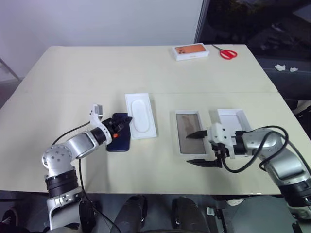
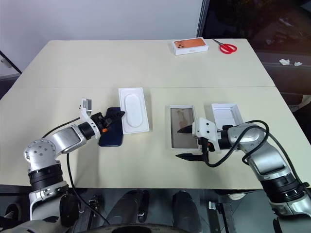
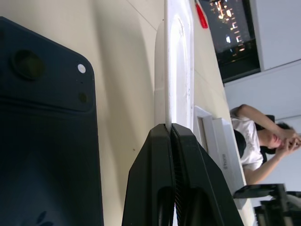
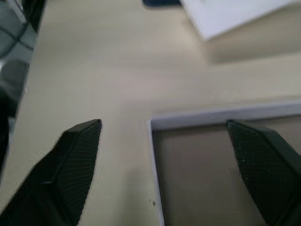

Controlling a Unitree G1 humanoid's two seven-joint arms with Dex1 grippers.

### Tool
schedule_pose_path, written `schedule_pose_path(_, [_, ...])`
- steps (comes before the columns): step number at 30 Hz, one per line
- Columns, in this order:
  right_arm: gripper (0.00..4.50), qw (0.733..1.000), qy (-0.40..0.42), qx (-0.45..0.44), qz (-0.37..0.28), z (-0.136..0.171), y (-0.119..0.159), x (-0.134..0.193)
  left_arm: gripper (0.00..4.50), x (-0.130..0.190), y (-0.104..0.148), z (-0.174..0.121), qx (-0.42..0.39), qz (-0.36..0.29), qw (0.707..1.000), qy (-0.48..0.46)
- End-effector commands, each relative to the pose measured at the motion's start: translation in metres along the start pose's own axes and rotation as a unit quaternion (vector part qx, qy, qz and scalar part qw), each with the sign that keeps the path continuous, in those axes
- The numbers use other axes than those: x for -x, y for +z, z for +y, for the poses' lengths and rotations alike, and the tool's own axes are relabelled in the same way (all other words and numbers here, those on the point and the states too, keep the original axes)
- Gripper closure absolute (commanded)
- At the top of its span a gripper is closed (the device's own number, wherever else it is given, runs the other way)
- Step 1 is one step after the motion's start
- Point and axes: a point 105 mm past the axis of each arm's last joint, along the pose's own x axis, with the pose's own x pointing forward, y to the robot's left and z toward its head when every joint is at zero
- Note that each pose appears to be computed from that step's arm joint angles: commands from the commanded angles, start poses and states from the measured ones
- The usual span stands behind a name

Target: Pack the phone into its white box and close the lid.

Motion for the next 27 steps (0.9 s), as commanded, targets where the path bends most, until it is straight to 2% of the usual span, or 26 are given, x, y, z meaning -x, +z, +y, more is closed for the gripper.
schedule_pose_path(1, [1.75, 0.997, -0.008, 0.056, 0.046, -0.006, -0.013, -0.002, 4.5, -0.001, 0.007, -0.019, -0.025, -0.009, 0.999, -0.027])
schedule_pose_path(6, [4.38, 0.998, -0.003, 0.052, 0.023, -0.008, -0.006, -0.006, 4.5, -0.001, 0.011, -0.023, -0.028, -0.02, 0.999, -0.031])
schedule_pose_path(7, [4.45, 0.998, -0.005, 0.054, 0.018, -0.01, -0.003, -0.007, 4.5, -0.002, 0.012, -0.023, -0.027, -0.022, 0.999, -0.032])
schedule_pose_path(17, [4.45, 0.993, -0.02, 0.109, -0.027, -0.024, 0.028, -0.053, 4.5, -0.007, 0.025, -0.037, -0.027, -0.043, 0.997, -0.053])
schedule_pose_path(21, [4.45, 0.995, -0.01, 0.087, -0.052, -0.025, 0.038, -0.065, 4.5, -0.007, 0.025, -0.04, -0.027, -0.045, 0.997, -0.058])
schedule_pose_path(24, [3.54, 0.995, -0.009, 0.087, -0.054, -0.025, 0.04, -0.066, 4.5, -0.008, 0.02, -0.041, -0.024, -0.04, 0.997, -0.059])
schedule_pose_path(27, [2.0, 0.995, -0.016, 0.081, -0.061, -0.028, 0.044, -0.062, 4.5, -0.01, 0.014, -0.044, -0.019, -0.035, 0.997, -0.066])
